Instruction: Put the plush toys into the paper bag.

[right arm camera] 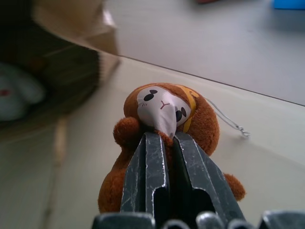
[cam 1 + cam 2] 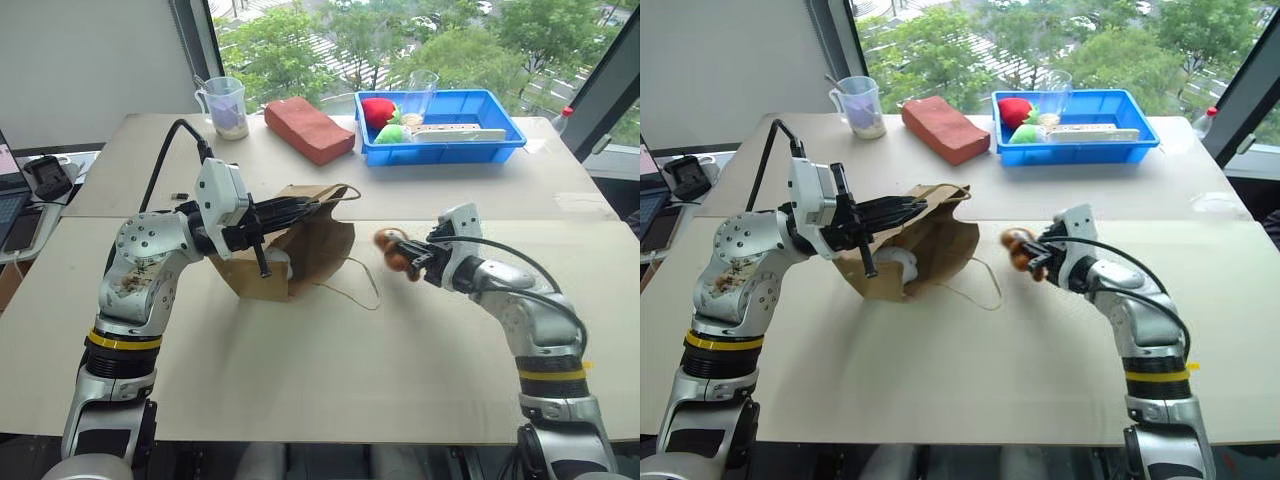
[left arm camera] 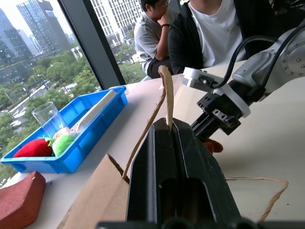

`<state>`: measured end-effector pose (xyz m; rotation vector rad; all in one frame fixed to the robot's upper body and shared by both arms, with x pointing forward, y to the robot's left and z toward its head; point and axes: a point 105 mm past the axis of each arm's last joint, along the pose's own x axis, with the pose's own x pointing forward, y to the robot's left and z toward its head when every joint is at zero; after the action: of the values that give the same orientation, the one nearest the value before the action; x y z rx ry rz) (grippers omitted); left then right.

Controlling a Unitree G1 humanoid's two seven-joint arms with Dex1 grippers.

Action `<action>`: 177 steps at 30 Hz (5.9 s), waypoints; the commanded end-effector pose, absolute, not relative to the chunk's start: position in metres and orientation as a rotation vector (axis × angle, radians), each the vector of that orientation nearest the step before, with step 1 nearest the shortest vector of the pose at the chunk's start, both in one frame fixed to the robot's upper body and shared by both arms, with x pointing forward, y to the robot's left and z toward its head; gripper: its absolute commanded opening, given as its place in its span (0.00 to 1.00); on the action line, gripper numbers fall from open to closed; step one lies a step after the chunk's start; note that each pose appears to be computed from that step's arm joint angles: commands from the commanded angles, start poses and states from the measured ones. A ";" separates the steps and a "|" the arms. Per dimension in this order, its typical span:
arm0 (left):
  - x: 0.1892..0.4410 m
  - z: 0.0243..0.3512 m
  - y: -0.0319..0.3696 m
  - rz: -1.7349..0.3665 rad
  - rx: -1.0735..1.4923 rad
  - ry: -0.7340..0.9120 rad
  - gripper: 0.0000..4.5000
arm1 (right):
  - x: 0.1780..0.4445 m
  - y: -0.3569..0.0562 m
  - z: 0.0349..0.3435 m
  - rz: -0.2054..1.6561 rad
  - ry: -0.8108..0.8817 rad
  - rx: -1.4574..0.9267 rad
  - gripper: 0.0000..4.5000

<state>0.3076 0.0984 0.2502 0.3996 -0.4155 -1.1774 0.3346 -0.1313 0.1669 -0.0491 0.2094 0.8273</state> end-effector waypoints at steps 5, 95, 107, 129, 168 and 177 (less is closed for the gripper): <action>0.303 0.264 0.095 -1.193 0.413 -0.466 0.00 | 0.302 -0.077 0.188 1.095 0.195 -0.095 0.01; 0.386 0.288 0.054 -1.299 0.300 -0.459 0.00 | 0.275 -0.066 0.256 1.008 -0.051 -0.284 0.02; 0.353 0.262 0.087 -1.377 0.266 -0.265 0.00 | 0.307 -0.065 0.236 0.931 -0.010 -0.359 0.02; 0.313 0.218 0.157 -1.114 0.290 -0.104 1.00 | 0.276 -0.084 0.293 1.303 0.018 -0.422 1.00; 0.274 0.171 0.110 -1.216 0.235 -0.023 1.00 | 0.267 -0.091 0.308 1.371 0.054 -0.482 1.00; 0.285 0.155 0.090 -1.003 0.187 -0.073 1.00 | 0.267 -0.092 0.308 1.356 0.049 -0.502 1.00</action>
<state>0.2852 0.0948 0.1470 0.1554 -0.0089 -1.0339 0.2711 -0.0910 0.2991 -0.4543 0.1030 1.3656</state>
